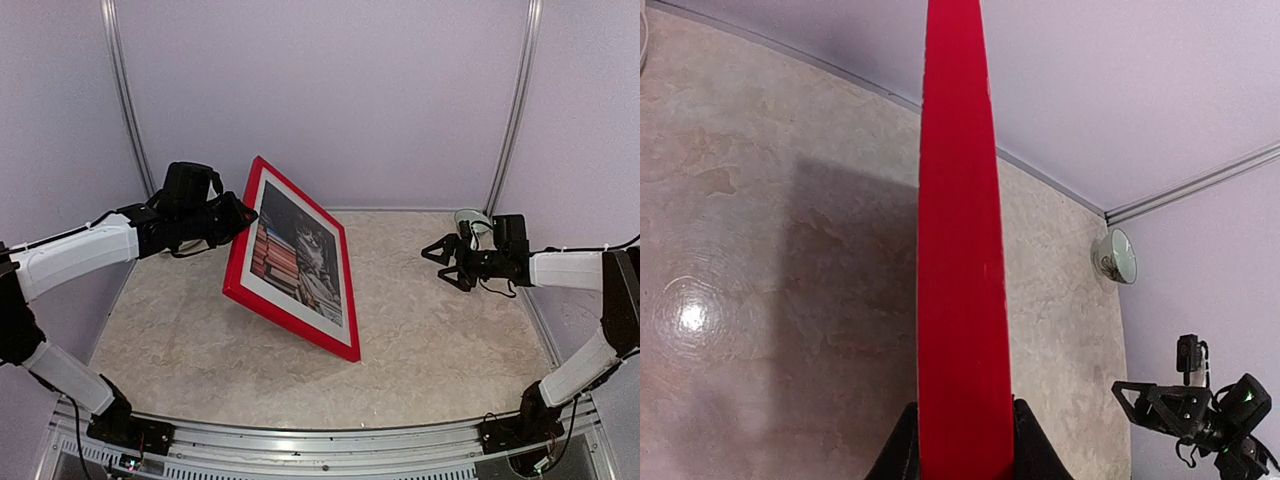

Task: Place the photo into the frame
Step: Turn over the photo frame.

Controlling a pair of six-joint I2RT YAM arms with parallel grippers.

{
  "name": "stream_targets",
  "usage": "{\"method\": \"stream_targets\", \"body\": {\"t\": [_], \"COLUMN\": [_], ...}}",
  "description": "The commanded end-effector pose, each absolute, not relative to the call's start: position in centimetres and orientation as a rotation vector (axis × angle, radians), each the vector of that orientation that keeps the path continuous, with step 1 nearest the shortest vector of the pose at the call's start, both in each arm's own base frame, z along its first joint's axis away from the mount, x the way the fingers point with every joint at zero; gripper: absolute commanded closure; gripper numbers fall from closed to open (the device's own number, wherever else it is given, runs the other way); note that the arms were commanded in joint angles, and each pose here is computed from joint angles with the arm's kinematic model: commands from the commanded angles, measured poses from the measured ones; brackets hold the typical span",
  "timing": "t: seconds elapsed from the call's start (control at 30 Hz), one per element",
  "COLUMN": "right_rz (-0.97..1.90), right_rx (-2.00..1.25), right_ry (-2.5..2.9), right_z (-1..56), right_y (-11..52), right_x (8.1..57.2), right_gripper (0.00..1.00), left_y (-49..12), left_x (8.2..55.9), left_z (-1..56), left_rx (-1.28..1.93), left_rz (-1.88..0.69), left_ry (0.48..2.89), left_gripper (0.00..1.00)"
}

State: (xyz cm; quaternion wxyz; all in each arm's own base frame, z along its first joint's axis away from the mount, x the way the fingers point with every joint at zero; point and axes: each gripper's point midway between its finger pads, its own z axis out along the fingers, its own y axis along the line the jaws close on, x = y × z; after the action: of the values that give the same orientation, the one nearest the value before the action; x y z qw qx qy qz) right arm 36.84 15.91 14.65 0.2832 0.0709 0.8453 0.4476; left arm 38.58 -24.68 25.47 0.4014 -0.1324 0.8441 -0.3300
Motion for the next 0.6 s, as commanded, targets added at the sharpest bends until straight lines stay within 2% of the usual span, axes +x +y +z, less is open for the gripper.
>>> {"method": "stream_targets", "body": {"t": [0.0, 0.57], "right_rz": [1.2, 1.198], "right_rx": [0.169, 0.191], "right_ry": [2.266, 2.308], "right_z": [13.8, 10.0], "right_y": [16.9, 17.8], "right_x": [37.1, 38.1], "right_gripper": [0.01, 0.01], "left_y": [-25.6, -28.3], "left_x": [39.8, 39.9], "left_z": [25.0, 17.2], "left_rx": [-0.225, -0.218], "left_rz": [-0.823, -0.913], "left_ry": [2.078, 2.163], "left_gripper": [0.95, 0.91]}}
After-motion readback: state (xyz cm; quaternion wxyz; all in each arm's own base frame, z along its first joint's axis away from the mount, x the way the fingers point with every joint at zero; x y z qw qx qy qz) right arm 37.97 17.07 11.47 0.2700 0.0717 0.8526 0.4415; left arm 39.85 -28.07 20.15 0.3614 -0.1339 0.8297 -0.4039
